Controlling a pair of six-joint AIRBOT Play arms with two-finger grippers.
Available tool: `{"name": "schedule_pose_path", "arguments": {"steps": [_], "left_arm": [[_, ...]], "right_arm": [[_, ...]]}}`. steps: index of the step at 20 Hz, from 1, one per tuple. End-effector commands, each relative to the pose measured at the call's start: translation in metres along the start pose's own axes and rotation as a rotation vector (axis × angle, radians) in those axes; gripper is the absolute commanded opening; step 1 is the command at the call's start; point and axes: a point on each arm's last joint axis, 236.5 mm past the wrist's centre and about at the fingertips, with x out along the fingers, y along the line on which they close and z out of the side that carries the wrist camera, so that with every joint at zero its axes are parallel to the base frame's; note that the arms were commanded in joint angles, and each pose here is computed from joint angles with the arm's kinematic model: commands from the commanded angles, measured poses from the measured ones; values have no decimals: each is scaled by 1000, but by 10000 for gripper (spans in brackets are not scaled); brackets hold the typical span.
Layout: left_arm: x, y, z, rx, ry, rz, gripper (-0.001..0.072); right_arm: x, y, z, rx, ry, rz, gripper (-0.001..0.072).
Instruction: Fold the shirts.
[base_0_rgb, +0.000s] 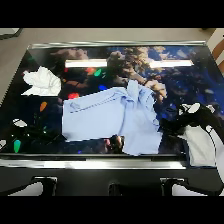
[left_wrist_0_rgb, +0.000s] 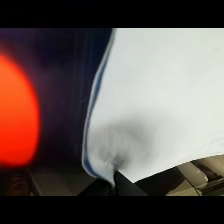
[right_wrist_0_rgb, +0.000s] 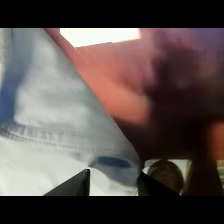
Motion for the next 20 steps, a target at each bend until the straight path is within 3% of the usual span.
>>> {"name": "schedule_pose_path", "arguments": {"steps": [1, 2, 4, 6, 8, 10, 12, 14, 17, 20], "left_arm": [[-2, -5, -2, -1, 10, -17, 37], [-4, -7, 0, 4, 11, -21, 37], [-23, -20, 13, 52, -16, -30, 34], [-72, -51, 52, 148, -194, -18, 33], [-168, -111, 94, 286, -497, -7, 34], [-304, -198, 96, 475, -885, -12, 35], [-445, -287, 35, 665, -1295, -45, 36], [-533, -344, -60, 825, -1588, -77, 36], [-571, -372, -158, 908, -1761, -147, 36], [-579, -369, -182, 886, -1817, -149, 36]], "right_arm": [[11, 10, 9, 43, -12, 57, 168], [9, 11, 10, 49, -15, 62, 47], [-8, 21, 15, 8, -43, 77, 43], [-62, 40, 43, -79, -215, 77, 42], [-166, 78, 80, -220, -538, 74, 42], [-329, 130, 86, -385, -1004, 59, 43], [-488, 174, 28, -493, -1463, 54, 44], [-591, 195, -69, -555, -1786, 30, 43], [-619, 198, -157, -557, -1908, 65, 43], [-637, 191, -192, -514, -1999, 69, 43]]}}
